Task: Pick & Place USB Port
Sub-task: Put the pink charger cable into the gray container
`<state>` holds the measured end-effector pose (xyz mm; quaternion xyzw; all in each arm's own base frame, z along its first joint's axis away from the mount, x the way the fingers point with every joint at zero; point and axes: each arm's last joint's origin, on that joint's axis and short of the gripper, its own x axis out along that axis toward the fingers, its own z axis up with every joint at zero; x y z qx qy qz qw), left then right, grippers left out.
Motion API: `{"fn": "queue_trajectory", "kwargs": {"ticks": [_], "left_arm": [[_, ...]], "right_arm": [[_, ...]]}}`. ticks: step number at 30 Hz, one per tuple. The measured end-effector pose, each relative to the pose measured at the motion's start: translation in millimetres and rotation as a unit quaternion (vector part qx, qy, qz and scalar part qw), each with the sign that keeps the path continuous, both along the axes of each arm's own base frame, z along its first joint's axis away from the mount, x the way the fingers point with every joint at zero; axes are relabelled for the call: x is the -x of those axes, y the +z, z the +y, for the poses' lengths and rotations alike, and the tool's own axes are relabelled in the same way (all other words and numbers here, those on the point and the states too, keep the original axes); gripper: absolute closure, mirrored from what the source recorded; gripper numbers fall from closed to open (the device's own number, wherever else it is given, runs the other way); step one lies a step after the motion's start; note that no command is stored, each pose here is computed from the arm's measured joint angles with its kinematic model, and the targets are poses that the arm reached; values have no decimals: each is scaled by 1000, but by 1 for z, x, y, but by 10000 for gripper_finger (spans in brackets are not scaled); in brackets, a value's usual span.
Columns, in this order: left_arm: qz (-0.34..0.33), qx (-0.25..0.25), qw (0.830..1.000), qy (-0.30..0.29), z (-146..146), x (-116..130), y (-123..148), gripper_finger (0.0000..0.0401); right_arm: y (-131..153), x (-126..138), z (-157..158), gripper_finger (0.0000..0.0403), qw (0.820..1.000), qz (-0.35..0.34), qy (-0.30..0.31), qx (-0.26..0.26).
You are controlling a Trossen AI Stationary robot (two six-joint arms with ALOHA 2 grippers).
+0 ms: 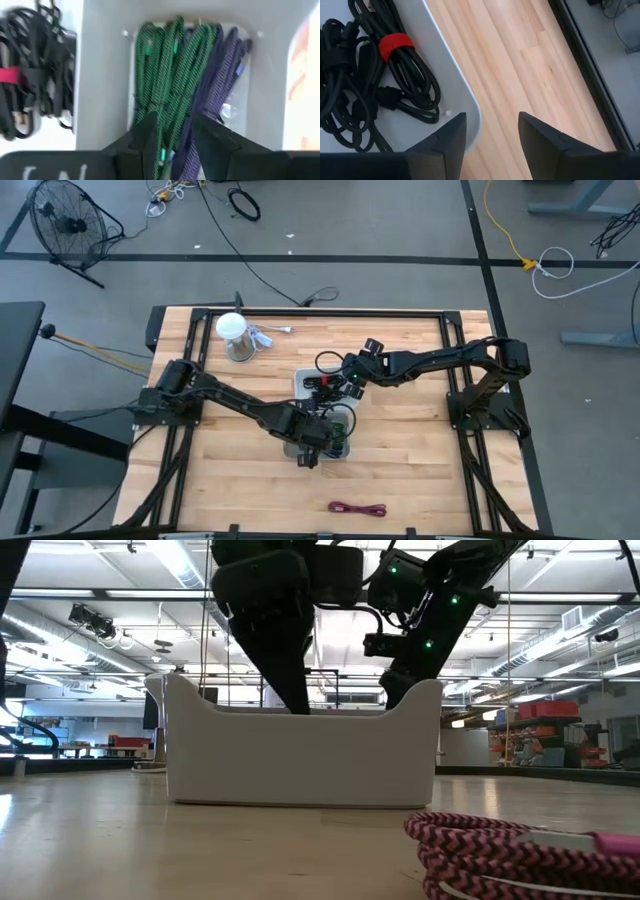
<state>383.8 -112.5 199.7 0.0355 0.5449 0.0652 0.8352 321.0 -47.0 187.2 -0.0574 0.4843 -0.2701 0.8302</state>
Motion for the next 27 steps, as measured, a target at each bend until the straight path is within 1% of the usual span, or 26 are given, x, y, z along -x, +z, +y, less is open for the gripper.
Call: {"fn": "queue_trajectory", "kwargs": {"ticks": [4, 8, 12, 15, 17, 19, 22, 27], "left_arm": [[-12, -20, 1000, 8, 1, 1, 4, 274], [-18, -27, 999, -4, 2, 2, 10, 278], [-18, -41, 999, -11, 3, 3, 12, 284], [-15, -46, 999, -12, 3, 4, 13, 286], [-9, -53, 998, -12, 4, 6, 13, 286], [-5, -67, 998, -11, 5, 7, 13, 286], [5, -89, 996, -14, 7, 9, 12, 286], [23, -98, 995, -16, 8, 13, 14, 286]], "right_arm": [[6, 1, 2, 223, 1000, -14, 4, -9], [27, 9, 13, 223, 998, -46, 31, -30], [49, 21, 26, 223, 994, -83, 33, -56], [60, 31, 41, 223, 986, -96, 52, -124], [64, 35, 54, 223, 974, -101, 70, -190], [66, 38, 70, 223, 960, -105, 86, -243], [67, 40, 102, 223, 947, -105, 115, -282], [66, 46, 160, 223, 919, -124, 149, -344]]}}
